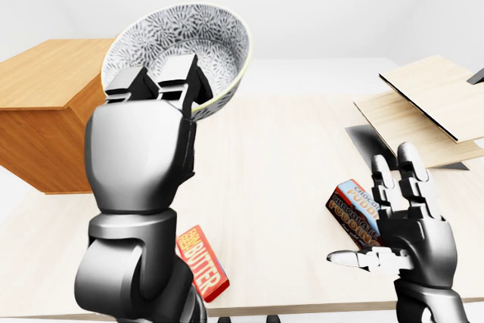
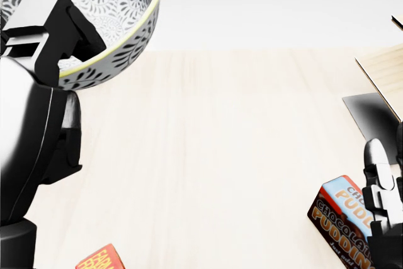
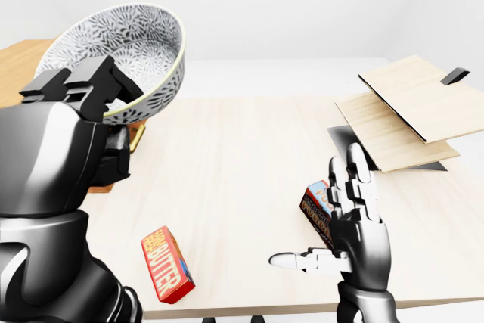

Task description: Close the top drawer of the cabinet and put the bowl on top of it.

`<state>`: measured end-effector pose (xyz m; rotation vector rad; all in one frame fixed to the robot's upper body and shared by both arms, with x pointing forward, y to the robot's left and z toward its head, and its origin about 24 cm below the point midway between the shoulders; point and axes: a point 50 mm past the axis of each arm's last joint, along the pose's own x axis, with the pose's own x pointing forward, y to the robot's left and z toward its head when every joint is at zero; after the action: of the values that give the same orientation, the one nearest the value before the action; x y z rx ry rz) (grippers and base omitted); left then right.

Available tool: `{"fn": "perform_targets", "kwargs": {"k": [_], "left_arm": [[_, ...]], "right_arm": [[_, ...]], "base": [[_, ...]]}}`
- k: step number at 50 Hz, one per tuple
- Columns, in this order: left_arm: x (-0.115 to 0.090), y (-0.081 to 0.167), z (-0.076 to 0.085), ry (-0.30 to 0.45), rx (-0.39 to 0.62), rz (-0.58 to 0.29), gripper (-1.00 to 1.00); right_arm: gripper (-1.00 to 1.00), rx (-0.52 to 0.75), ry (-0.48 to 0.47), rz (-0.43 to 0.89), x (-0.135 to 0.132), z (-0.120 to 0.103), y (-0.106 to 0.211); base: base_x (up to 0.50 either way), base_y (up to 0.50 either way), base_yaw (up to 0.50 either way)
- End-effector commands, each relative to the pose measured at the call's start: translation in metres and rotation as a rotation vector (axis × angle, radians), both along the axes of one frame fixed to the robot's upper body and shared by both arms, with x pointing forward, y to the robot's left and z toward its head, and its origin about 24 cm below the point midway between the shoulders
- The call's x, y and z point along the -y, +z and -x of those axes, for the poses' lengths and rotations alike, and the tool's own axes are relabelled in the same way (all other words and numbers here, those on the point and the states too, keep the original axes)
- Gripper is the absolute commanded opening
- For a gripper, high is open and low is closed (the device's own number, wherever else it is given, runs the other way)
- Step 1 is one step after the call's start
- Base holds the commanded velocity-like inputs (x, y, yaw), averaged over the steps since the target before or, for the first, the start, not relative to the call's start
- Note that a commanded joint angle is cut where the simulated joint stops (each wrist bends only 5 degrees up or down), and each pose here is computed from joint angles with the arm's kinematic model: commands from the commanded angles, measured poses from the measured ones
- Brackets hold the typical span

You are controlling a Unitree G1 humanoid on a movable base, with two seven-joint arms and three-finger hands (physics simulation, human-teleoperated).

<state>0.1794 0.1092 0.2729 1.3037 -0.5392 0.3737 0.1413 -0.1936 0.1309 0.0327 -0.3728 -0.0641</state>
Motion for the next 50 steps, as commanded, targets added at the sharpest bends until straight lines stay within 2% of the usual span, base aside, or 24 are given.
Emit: {"fn": "perform_targets", "kwargs": {"k": [1,8,19,26,32,41,50], "left_arm": [[-0.006,0.024,0.013,0.057,0.161,0.019,-1.0],[-0.012,0.035,0.011,0.1,0.214,-0.003,-1.0],[-0.025,0.056,-0.016,0.17,0.226,-0.121,-1.0],[-0.032,0.063,-0.024,0.179,0.221,-0.166,-1.0],[-0.045,0.063,-0.039,0.166,0.158,-0.194,-1.0],[-0.057,0.064,-0.049,0.153,0.11,-0.225,-1.0],[-0.073,0.065,-0.064,0.126,0.032,-0.218,-1.0]], "right_arm": [[1.0,-0.003,0.003,0.002,-0.001,0.0,0.0],[1.0,-0.004,0.005,0.005,-0.002,0.0,-0.001],[1.0,-0.007,0.007,0.008,-0.003,-0.001,-0.002],[1.0,-0.006,0.007,0.008,-0.003,0.0,-0.002],[1.0,-0.006,0.007,0.009,-0.003,-0.001,-0.002],[1.0,-0.005,0.006,0.01,-0.003,0.0,-0.002],[1.0,-0.006,0.006,0.009,-0.003,-0.001,-0.003]], "base": [[0.0,0.0,0.0],[0.0,0.0,0.0],[0.0,0.0,0.0],[0.0,0.0,0.0],[0.0,0.0,0.0],[0.0,0.0,0.0],[0.0,0.0,0.0]]}}
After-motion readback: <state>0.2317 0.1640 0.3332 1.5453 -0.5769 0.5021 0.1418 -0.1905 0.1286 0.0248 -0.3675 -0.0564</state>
